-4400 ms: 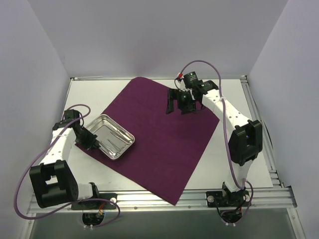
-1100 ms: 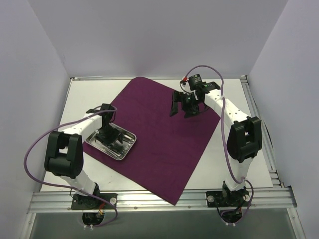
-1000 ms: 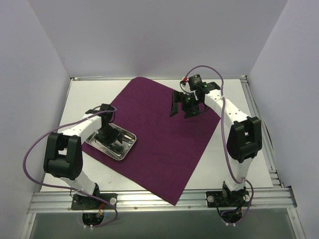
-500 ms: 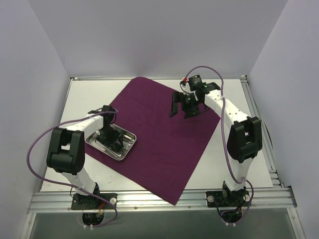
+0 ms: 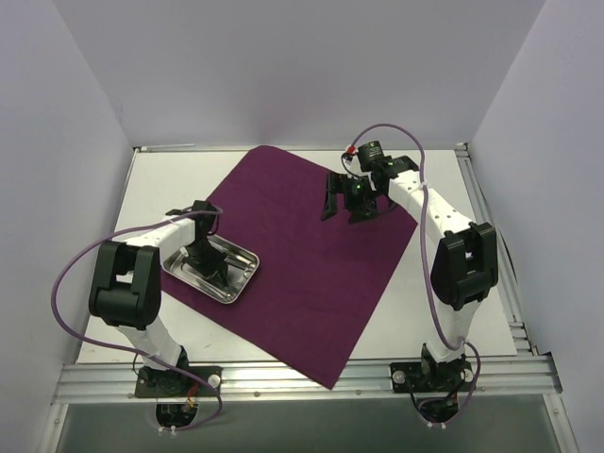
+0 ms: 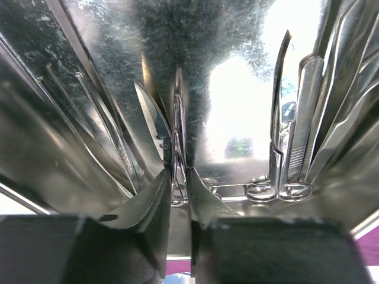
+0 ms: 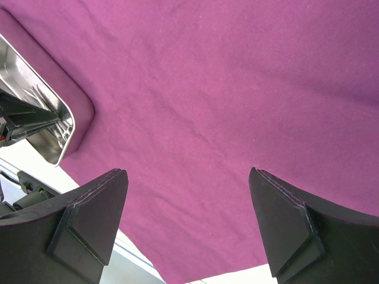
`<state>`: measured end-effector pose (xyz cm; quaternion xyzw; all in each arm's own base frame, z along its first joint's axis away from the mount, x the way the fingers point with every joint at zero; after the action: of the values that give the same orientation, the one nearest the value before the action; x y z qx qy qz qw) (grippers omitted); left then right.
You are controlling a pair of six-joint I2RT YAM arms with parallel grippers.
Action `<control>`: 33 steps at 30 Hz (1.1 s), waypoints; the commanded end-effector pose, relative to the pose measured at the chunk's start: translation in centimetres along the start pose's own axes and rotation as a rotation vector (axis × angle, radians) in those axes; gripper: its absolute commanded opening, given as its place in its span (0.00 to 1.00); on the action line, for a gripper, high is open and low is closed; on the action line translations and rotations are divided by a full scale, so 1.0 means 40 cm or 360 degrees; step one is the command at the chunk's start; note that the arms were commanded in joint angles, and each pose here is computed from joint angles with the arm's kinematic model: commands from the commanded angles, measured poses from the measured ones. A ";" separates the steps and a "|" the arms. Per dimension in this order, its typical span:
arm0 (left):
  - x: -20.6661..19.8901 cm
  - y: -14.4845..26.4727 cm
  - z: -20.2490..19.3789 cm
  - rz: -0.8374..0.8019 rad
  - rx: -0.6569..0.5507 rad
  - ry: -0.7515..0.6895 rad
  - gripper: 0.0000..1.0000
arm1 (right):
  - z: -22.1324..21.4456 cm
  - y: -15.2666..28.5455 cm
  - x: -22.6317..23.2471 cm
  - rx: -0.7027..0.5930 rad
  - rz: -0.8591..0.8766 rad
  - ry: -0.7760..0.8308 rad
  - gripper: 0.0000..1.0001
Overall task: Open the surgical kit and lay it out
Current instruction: Pick up the medical item from the container.
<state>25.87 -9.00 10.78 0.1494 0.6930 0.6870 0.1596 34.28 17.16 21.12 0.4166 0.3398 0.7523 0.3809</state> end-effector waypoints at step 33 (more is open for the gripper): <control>-0.066 0.331 -0.002 -0.0812 -0.0131 -0.0849 0.02 | 0.020 0.005 0.254 -0.0076 0.0825 0.0466 0.73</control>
<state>27.40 -9.29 20.64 0.1626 0.6413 0.6339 0.4006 32.35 23.19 23.38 0.3977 0.2884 0.8404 0.2288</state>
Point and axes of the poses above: each gripper's point midway between its finger pads, its own y axis back along the fingers, its own x axis along the line the jaws close on, z = x × y, the point moved 9 cm from there along y, back along the fingers, and after that the axes turned 12 degrees about y, right-handed, at the moved point
